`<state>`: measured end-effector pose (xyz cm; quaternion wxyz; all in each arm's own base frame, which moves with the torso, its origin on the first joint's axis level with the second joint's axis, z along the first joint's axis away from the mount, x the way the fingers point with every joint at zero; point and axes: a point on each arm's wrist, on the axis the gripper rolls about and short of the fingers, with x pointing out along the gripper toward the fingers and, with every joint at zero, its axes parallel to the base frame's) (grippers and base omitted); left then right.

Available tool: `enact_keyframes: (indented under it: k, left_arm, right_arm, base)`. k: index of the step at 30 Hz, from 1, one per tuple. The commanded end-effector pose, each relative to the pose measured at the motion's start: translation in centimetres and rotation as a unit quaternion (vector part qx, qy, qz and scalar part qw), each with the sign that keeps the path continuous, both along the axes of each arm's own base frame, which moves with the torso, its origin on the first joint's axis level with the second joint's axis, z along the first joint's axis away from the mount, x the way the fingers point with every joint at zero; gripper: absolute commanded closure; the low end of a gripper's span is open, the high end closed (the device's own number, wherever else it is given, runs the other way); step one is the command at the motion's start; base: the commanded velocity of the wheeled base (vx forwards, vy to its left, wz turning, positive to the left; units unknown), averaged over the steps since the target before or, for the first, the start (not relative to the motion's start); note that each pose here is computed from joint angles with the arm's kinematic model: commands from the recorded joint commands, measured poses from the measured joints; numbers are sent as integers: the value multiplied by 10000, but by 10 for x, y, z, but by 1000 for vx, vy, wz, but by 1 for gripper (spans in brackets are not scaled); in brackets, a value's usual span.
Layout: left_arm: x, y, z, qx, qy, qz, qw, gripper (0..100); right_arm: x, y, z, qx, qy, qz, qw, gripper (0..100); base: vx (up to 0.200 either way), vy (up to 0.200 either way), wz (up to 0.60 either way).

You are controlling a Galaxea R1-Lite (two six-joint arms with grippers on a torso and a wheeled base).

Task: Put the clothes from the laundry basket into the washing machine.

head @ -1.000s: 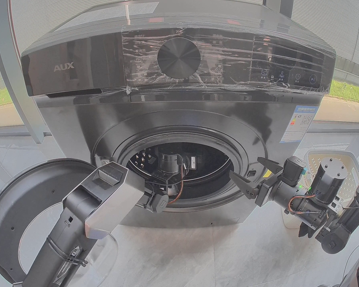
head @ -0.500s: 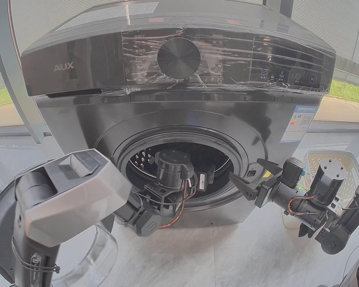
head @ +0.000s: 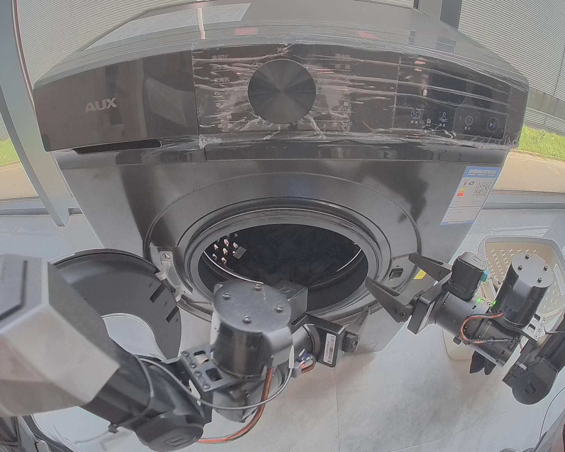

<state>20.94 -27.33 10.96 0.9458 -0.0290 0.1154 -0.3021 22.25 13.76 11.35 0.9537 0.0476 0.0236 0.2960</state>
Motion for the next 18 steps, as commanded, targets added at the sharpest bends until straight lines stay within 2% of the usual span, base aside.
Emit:
enact_keyframes:
  k: [1, 5, 6, 9, 11, 13, 18]
  left_arm:
    - [-49, 15, 36, -551, -128, -452, 9974, 0]
    - [-61, 35, 67, -1141, -251, -394, 9924, 0]
    - [-61, 35, 67, -1141, -251, -394, 9924, 0]
    - [-67, 63, 93, -1754, -353, -210, 9836, 0]
    - [-76, 79, 100, -1984, -337, -195, 9793, 0]
    - [-85, 93, 99, -2019, -300, -184, 9788, 0]
    - [-96, 122, 89, -1626, -441, -50, 9857, 0]
  right_arm:
    - [-17, -9, 3, -29, 36, 54, 10000, 0]
    - [-36, -24, 11, -1, -84, -14, 10000, 0]
    - [-36, -24, 11, -1, -84, -14, 10000, 0]
    - [-59, -44, 30, 193, -477, -194, 9985, 0]
    - [-70, -54, 35, 257, -626, -295, 9973, 0]
    - [-79, -61, 38, 311, -727, -349, 9963, 0]
    - [-87, -73, 41, 352, -842, -571, 9942, 0]
  base:
    - [0, 0, 0]
    - [0, 0, 0]
    - [0, 0, 0]
    - [0, 0, 0]
    - [0, 0, 0]
    - [0, 0, 0]
    - [0, 0, 0]
